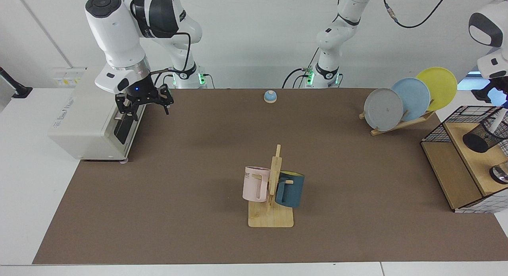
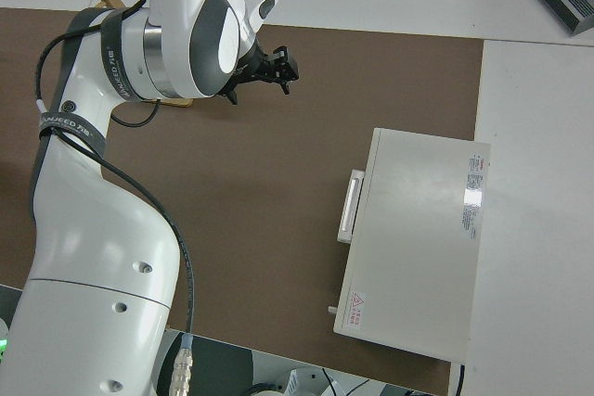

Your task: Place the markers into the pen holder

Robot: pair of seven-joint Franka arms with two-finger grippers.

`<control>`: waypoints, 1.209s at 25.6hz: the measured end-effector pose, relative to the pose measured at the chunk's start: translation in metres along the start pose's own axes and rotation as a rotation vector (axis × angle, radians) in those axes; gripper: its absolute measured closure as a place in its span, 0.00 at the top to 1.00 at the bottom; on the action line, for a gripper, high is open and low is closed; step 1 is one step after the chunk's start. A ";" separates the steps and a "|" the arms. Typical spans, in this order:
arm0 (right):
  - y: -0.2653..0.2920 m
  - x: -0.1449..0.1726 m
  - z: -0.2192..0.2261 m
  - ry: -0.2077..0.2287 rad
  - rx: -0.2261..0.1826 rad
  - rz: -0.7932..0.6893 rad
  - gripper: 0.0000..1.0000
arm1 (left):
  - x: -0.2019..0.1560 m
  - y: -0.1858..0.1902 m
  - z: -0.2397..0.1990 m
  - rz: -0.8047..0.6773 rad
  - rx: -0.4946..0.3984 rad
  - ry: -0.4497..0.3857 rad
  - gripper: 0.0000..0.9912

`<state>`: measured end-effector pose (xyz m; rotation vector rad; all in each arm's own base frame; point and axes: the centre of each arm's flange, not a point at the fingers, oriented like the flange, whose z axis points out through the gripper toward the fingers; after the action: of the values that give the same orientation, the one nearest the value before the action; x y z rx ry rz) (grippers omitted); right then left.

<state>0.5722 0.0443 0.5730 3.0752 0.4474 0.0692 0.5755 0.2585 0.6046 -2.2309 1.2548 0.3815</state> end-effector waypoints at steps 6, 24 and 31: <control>0.000 0.000 0.000 0.000 0.000 0.000 1.00 | 0.001 0.001 0.004 -0.025 -0.015 0.017 0.60; 0.000 0.000 0.000 0.000 0.000 0.000 1.00 | 0.029 0.027 -0.055 -0.541 -0.281 0.254 1.00; 0.000 0.000 0.000 0.000 0.000 0.000 1.00 | 0.050 0.064 -0.129 -0.813 -0.455 0.291 1.00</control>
<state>0.5721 0.0444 0.5730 3.0752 0.4476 0.0688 0.5450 0.1217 0.6645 -3.0269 0.2897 0.0135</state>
